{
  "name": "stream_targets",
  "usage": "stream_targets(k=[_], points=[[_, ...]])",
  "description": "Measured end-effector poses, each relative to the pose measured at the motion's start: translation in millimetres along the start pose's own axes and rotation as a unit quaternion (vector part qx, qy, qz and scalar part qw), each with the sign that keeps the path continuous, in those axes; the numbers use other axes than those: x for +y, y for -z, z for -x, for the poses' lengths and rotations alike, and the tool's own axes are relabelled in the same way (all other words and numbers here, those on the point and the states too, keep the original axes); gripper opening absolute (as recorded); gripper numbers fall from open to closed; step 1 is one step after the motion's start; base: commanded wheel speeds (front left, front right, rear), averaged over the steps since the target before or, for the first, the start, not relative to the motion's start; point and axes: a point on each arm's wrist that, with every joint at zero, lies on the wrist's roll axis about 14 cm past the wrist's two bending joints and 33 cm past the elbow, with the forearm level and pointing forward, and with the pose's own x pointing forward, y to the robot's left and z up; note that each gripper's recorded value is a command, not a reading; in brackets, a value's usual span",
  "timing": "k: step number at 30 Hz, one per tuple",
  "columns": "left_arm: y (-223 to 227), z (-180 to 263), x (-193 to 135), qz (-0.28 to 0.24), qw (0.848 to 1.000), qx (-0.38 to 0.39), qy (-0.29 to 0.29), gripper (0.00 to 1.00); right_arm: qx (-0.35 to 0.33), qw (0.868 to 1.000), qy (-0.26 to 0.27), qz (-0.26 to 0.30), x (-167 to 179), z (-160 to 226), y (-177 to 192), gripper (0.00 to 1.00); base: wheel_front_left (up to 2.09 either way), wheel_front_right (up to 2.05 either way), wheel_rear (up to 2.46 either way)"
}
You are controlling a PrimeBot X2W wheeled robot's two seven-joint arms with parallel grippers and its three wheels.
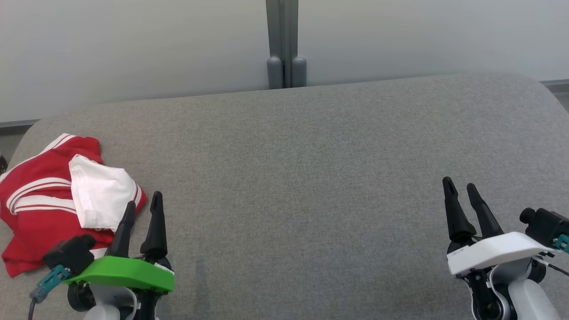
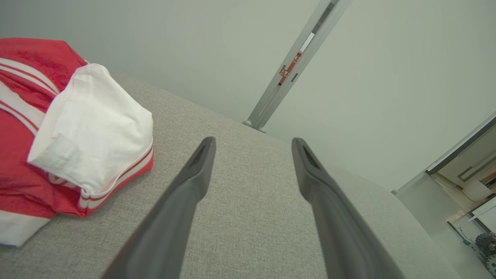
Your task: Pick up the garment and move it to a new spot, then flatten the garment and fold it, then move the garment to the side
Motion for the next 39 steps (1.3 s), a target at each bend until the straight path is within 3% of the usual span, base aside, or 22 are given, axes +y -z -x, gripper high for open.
stream_targets(k=[24, 39], points=[[6.1, 0.6, -7.3, -0.132, 0.991, 0.000, 0.021, 1.00, 0.001, 0.993, -0.019, 0.116, 6.7, 4.0, 8.0, 1.00, 0.00, 0.00, 0.00], [12.1, 2.2, -6.2, -0.187, 0.982, 0.003, 0.027, 1.00, -0.001, 0.985, -0.032, 0.172, 11.1, 4.6, 11.4, 1.00, 0.00, 0.00, 0.00]])
